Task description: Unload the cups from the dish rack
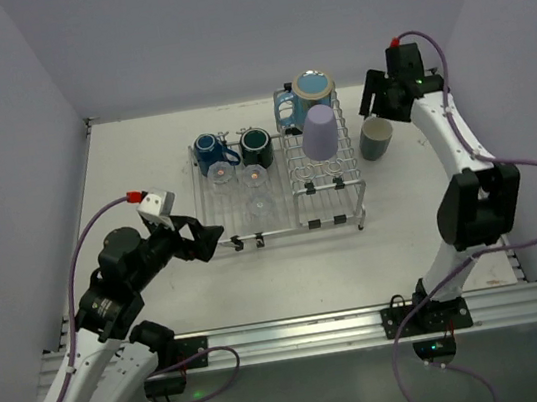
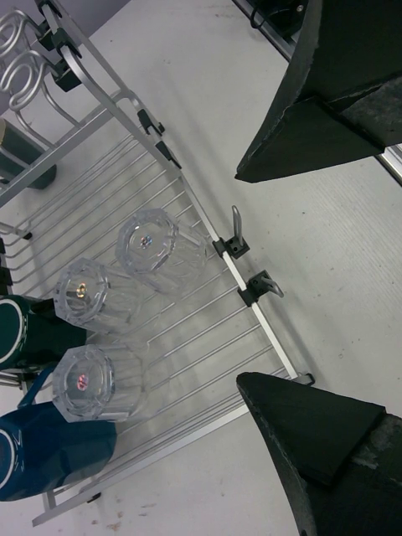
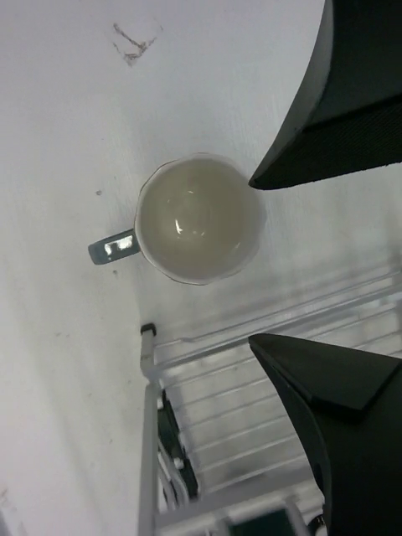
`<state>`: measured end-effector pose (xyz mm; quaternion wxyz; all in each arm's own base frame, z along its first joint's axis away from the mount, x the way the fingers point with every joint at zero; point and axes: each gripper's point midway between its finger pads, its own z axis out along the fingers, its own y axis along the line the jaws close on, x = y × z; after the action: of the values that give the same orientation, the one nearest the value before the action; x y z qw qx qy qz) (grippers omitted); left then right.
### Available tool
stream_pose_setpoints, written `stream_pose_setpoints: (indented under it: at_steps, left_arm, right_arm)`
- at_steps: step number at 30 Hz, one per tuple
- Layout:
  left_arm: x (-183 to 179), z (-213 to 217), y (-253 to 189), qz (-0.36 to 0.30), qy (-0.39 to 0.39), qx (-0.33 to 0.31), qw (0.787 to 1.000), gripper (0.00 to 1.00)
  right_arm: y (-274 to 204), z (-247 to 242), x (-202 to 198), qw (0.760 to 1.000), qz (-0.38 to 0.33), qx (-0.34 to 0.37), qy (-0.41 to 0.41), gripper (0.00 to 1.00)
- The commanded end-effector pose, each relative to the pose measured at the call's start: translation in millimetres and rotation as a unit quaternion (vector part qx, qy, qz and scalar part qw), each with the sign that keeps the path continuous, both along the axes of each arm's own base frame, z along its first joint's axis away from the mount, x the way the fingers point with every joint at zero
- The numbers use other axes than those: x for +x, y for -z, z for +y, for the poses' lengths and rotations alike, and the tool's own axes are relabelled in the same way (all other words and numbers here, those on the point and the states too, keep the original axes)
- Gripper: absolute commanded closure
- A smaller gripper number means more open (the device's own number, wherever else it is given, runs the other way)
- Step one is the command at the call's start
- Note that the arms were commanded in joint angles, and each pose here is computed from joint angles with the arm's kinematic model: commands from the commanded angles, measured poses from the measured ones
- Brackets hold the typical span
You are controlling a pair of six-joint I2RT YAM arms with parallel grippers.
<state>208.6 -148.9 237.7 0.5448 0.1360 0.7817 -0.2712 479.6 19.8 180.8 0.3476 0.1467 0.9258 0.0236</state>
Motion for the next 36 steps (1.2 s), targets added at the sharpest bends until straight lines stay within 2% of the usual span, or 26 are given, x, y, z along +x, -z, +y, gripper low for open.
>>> stream_pose_setpoints:
  at_steps: [1,2,3,4,5,6,7,8,10,14,20,29,30,36]
  left_arm:
    - [4,-1,-7,-0.023,0.007,0.000,1.000,0.00]
    - [4,-2,-7,-0.024,0.008,0.000,1.000,0.00]
    - [5,-1,-7,-0.023,0.007,-0.001,1.000,0.00]
    - [4,-1,-7,-0.023,0.007,-0.001,1.000,0.00]
    - [4,-2,-7,-0.024,0.008,-0.002,1.000,0.00]
    - [4,-1,-8,-0.025,0.007,-0.002,1.000,0.00]
    - [5,-2,-7,-0.024,0.008,-0.002,1.000,0.00]
    - [5,-2,-6,-0.023,0.009,-0.001,1.000,0.00]
    - [5,-2,-6,-0.021,0.010,-0.002,1.000,0.00]
    - [7,-1,-4,-0.018,0.008,0.000,1.000,0.00]
    - [10,1,-1,-0.013,0.003,0.002,1.000,0.00]
    - [12,1,1,-0.009,0.005,0.002,1.000,0.00]
    - [12,1,1,-0.009,0.005,0.002,1.000,0.00]
    - [11,1,-1,-0.012,0.006,0.000,1.000,0.00]
  right_arm:
    - [-93,-3,-24,0.988,-0.150,0.016,0.026,0.26]
    - [-74,-1,-40,0.989,-0.143,0.019,0.026,0.25]
    - [-116,2,-61,0.977,-0.212,0.027,0.020,0.21]
    - [-139,6,-65,0.962,-0.272,0.034,0.013,0.18]
    - [-121,13,-81,0.962,-0.271,0.037,0.002,0.17]
    - [-157,21,-107,0.942,-0.331,0.052,-0.022,0.14]
    - [-176,31,-117,0.923,-0.377,0.065,-0.043,0.12]
    - [-166,38,-128,0.919,-0.382,0.072,-0.061,0.10]
    - [-199,67,-163,0.883,-0.439,0.095,-0.136,0.05]
    - [-221,111,-200,0.858,-0.442,0.120,-0.234,0.03]
    - [-220,137,-195,0.871,-0.402,0.097,-0.265,0.01]
    - [-206,152,-161,0.901,-0.352,0.039,-0.252,0.01]
    - [-198,150,-154,0.910,-0.338,0.025,-0.240,0.01]
    - [-183,156,-139,0.920,-0.315,0.008,-0.233,0.01]
